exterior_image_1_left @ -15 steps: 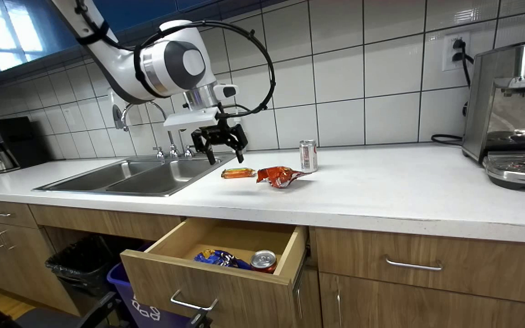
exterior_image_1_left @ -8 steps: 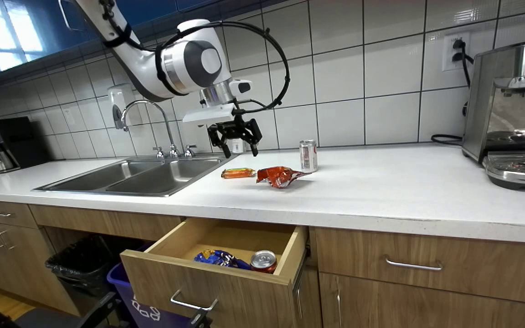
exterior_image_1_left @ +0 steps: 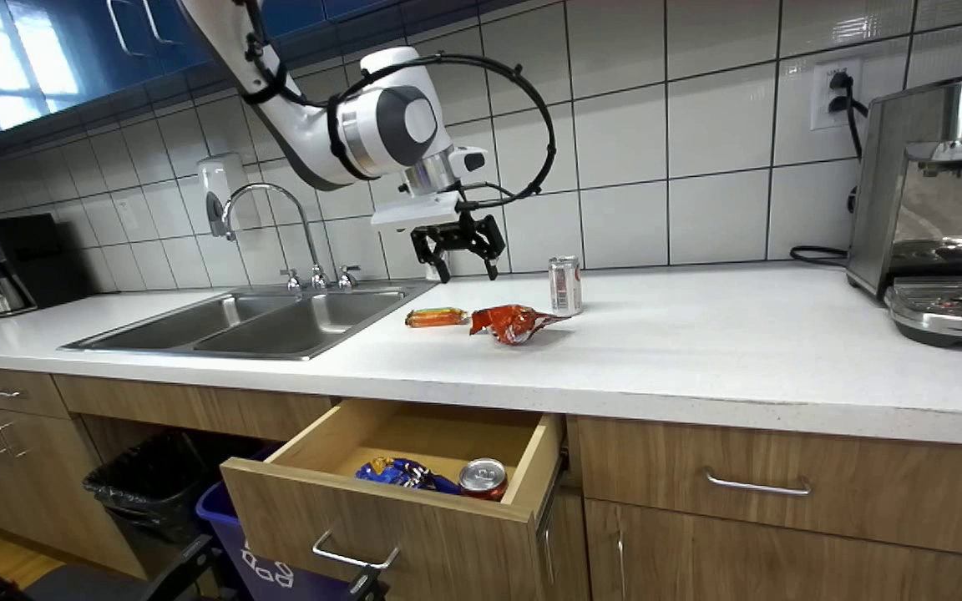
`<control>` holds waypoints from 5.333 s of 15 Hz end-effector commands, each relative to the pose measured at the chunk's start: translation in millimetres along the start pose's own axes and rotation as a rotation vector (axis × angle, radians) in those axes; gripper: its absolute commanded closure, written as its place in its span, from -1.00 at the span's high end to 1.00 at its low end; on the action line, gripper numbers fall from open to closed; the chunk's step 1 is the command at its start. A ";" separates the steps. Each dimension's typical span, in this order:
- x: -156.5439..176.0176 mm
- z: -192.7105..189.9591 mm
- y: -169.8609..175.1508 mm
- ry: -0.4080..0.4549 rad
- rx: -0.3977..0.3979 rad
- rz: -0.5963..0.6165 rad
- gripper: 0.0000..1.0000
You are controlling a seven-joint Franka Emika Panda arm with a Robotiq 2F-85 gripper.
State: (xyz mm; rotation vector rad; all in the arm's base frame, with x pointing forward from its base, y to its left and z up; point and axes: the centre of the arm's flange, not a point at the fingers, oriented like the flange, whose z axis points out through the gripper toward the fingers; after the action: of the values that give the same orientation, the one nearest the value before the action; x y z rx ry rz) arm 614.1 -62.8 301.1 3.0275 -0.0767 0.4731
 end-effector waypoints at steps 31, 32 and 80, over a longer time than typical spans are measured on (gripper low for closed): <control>3.7 84.9 55.5 -0.111 -0.010 0.151 1.00; -0.9 83.7 53.6 -0.115 -0.009 0.150 1.00; -199.4 13.0 -47.7 -0.229 0.021 0.058 1.00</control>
State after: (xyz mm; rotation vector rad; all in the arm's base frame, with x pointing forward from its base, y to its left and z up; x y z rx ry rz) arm 443.5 -15.2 219.4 3.1003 -0.1440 0.1014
